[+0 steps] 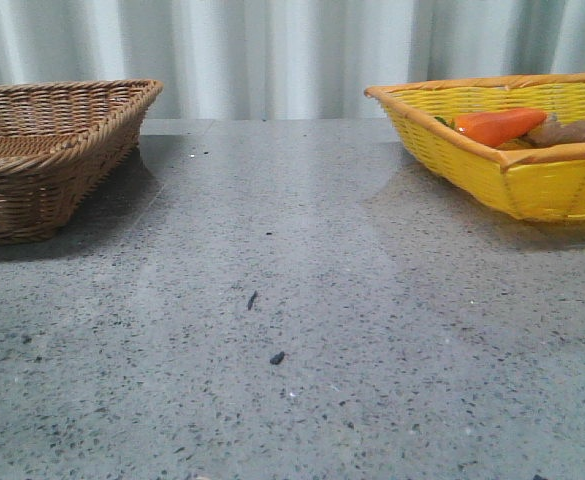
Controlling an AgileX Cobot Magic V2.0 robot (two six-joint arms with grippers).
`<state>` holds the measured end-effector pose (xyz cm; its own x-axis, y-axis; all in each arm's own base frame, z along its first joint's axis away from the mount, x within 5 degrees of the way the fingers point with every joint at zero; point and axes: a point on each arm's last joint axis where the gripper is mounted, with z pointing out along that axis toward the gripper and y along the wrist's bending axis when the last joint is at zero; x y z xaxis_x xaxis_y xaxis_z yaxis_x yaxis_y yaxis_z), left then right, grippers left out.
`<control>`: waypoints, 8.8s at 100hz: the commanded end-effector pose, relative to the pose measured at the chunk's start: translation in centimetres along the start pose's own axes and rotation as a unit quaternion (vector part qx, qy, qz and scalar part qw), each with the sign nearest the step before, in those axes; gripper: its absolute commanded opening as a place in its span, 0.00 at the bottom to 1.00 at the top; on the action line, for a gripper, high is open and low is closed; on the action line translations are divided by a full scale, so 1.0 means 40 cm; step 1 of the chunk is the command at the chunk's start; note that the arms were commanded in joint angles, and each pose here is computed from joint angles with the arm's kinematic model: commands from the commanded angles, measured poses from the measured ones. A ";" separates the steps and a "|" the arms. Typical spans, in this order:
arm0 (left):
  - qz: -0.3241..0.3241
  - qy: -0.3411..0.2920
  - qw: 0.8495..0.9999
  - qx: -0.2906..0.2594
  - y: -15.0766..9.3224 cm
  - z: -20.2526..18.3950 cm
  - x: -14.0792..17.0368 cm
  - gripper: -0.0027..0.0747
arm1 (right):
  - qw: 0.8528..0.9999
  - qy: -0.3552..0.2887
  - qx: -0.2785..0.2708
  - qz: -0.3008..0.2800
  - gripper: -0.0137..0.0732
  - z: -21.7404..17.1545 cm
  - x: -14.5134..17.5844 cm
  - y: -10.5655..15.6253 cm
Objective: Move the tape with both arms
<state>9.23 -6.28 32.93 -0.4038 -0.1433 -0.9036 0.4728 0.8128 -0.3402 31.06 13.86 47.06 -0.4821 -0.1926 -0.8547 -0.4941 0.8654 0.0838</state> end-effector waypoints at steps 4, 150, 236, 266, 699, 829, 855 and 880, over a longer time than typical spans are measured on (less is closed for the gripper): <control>-0.009 -0.037 0.999 0.014 -0.014 -0.006 -0.036 0.50 | 0.999 0.005 -0.028 -0.015 0.11 0.054 -0.004 0.049; 0.055 0.116 0.991 0.032 -0.067 0.348 -0.233 0.50 | 0.957 -0.275 0.035 -0.090 0.11 -0.618 0.467 0.080; 0.035 0.291 0.954 0.067 -0.091 0.706 -0.226 0.69 | 0.951 -0.306 0.002 -0.047 0.11 -0.671 0.619 0.086; 0.024 0.300 0.952 0.052 -0.064 0.777 -0.171 0.69 | 0.952 -0.304 -0.003 -0.044 0.11 -0.670 0.620 0.088; 0.193 -0.070 0.959 -0.195 0.179 -0.058 0.346 0.01 | 0.968 -0.224 0.064 -0.089 0.11 -0.665 0.728 0.058; 0.191 -0.071 0.960 -0.194 0.179 -0.058 0.346 0.01 | 0.940 -0.276 0.165 -0.115 0.11 -0.526 0.741 0.034; 0.191 -0.071 0.960 -0.194 0.179 -0.058 0.346 0.01 | 0.884 -0.395 0.248 -0.036 0.11 -0.335 0.861 -0.023; 0.191 -0.071 0.960 -0.194 0.179 -0.058 0.346 0.01 | 0.921 -0.260 0.288 -0.019 0.11 -0.274 0.958 -0.046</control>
<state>5.24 -1.17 18.21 -0.2012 0.1883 -0.9613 0.2410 0.9607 0.1377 5.61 -0.10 20.67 0.0502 -0.0949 -0.9942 0.0225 0.9953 -0.0939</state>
